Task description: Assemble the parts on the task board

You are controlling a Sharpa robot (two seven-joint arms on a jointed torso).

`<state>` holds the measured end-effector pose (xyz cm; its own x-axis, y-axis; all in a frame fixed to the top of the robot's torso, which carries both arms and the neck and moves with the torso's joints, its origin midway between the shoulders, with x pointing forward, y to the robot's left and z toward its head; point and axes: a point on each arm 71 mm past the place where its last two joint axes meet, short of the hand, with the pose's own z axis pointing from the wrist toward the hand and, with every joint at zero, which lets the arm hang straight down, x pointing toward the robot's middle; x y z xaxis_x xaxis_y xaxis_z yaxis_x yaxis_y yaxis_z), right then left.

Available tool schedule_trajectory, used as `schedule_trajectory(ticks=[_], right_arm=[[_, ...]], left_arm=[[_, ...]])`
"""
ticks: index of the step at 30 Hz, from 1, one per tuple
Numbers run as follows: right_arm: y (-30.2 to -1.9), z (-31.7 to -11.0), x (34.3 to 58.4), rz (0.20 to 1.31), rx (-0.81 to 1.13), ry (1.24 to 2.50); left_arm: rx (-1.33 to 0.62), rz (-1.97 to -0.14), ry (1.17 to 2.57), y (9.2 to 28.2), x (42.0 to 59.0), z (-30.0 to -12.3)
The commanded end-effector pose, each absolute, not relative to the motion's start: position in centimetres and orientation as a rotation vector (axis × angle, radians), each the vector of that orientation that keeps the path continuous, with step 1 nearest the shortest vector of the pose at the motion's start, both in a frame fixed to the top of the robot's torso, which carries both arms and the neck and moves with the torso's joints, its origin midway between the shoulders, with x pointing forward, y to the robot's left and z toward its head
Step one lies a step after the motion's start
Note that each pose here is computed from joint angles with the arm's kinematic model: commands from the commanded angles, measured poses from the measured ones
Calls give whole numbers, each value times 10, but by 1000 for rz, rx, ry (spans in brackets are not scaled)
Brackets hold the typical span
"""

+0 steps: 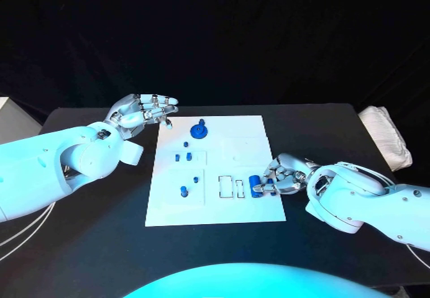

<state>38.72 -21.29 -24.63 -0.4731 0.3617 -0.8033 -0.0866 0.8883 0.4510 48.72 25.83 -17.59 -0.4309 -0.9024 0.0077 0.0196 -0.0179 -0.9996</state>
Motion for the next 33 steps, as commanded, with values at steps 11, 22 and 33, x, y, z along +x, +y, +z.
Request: schedule_trajectory(ticks=[11, 22, 33], right_arm=[[-201, -258, 391, 469, 126, 2003], [-199, -264, 394, 433, 121, 2009], [-198, -261, 392, 536, 304, 1959]], left_arm=[[-952, -1580, 1505, 257, 486, -175], [-954, -1578, 1507, 258, 485, -175], [-956, -1576, 1510, 259, 485, -175]])
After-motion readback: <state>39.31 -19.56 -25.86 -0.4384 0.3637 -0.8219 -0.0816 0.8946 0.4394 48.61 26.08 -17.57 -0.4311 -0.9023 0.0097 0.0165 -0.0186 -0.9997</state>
